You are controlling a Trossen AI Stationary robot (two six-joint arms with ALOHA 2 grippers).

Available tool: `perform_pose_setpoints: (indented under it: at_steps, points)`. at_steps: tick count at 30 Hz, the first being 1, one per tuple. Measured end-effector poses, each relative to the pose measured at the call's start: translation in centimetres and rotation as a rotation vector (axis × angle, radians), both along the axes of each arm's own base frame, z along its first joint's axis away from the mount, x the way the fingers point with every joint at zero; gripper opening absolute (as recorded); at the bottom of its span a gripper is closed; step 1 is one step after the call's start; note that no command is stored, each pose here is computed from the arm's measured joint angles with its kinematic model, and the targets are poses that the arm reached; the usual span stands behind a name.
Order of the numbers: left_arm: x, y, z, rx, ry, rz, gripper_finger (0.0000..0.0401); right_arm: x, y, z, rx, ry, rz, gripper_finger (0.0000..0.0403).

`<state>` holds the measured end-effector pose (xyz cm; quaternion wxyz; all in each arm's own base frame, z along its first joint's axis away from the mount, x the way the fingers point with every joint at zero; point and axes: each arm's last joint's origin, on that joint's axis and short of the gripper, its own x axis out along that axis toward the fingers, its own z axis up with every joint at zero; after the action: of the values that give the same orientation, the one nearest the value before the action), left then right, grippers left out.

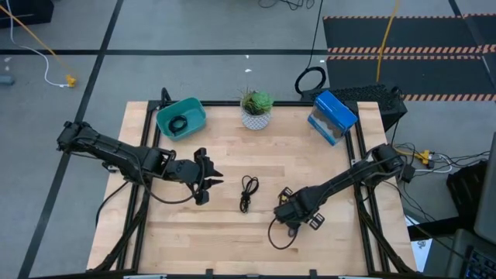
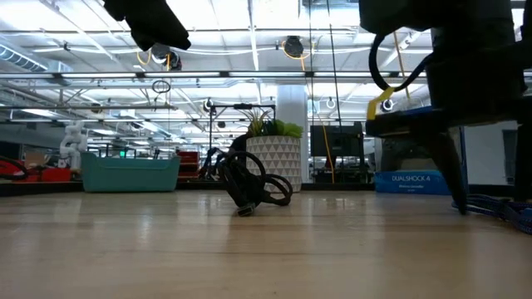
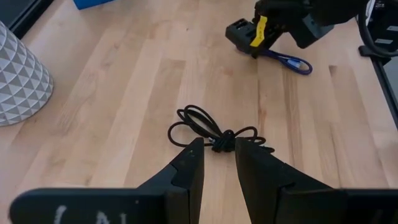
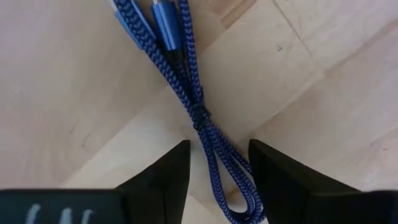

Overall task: Pick and place USB-C Cables
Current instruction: Put the violet USB cable into the blue bin

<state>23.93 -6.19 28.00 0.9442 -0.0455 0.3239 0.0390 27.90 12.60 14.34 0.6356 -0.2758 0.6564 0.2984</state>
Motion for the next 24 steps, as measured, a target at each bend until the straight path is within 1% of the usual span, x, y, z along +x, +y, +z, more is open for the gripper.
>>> perform_pose_setpoints:
  at_steps: [4, 10, 14, 19, 24]
  points:
    - [0.0, 0.0, 0.0, 0.003, 0.0, -0.003, 0.0092, -0.2, -0.2, -0.3, -0.028, -0.005, 0.011, 0.0123]
    - [0.0, 0.0, 0.0, 0.005, 0.0, -0.003, 0.0092, -0.2, 0.0, -0.2, -0.028, -0.02, 0.006, 0.0065]
    - [0.0, 0.0, 0.0, 0.005, -0.002, -0.004, 0.0092, -0.3, 0.0, 0.1, -0.024, -0.036, -0.017, 0.0037]
    - [0.0, 0.0, 0.0, 0.005, -0.006, -0.004, 0.0092, -0.4, 0.0, 0.9, -0.003, -0.069, -0.054, 0.0016]
    - [0.0, 0.0, 0.1, 0.004, -0.007, -0.004, 0.0092, -0.4, 0.0, 1.9, 0.02, -0.113, -0.111, 0.0011]
